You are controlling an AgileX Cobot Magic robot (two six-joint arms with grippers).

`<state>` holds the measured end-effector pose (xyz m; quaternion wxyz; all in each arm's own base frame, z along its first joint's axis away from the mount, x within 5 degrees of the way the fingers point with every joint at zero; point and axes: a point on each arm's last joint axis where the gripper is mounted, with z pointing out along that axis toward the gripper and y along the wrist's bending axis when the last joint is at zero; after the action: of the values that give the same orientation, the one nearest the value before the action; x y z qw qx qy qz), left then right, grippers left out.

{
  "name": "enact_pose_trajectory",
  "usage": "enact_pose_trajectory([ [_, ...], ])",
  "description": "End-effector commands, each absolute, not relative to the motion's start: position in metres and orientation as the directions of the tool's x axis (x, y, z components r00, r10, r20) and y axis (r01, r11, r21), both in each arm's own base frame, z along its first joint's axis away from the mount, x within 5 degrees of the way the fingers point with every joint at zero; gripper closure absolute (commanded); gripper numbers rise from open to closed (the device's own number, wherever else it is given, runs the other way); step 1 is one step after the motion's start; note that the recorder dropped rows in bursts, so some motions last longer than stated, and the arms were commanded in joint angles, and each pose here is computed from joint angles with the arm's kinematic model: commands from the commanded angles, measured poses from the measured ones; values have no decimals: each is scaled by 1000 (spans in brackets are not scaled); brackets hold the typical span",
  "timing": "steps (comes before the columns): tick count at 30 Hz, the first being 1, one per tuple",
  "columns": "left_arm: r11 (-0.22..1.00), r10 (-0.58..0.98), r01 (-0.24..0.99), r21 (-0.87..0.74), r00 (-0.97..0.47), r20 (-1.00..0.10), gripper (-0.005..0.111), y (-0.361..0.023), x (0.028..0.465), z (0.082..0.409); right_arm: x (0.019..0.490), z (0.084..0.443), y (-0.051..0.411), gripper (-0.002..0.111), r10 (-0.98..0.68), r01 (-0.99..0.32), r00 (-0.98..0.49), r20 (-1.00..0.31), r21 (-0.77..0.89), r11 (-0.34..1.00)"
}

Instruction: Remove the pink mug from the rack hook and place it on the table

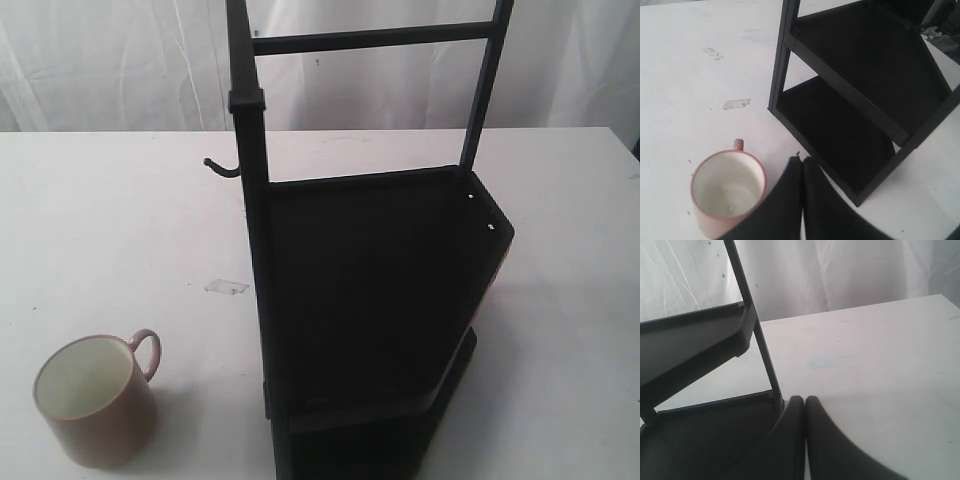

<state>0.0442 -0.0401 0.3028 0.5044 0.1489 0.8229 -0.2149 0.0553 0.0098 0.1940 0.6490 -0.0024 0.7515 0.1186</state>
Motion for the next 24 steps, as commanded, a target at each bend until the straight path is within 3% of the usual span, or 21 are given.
enact_pose_trajectory([
  [1,885,-61,414,-213,-350,-935,107,-37,53,297,55,194,10,108,147,-160,-148,-978,170,972],
  [9,925,-143,332,-186,-150,-978,107,-25,55,271,55,194,10,108,147,-160,-148,-978,170,972],
  [18,928,-128,318,-192,-212,-969,107,-24,51,217,55,194,10,108,147,-160,-148,-978,170,972],
  [24,936,-97,312,-164,-219,-971,107,-23,50,198,55,194,10,108,147,-160,-148,-978,170,972],
])
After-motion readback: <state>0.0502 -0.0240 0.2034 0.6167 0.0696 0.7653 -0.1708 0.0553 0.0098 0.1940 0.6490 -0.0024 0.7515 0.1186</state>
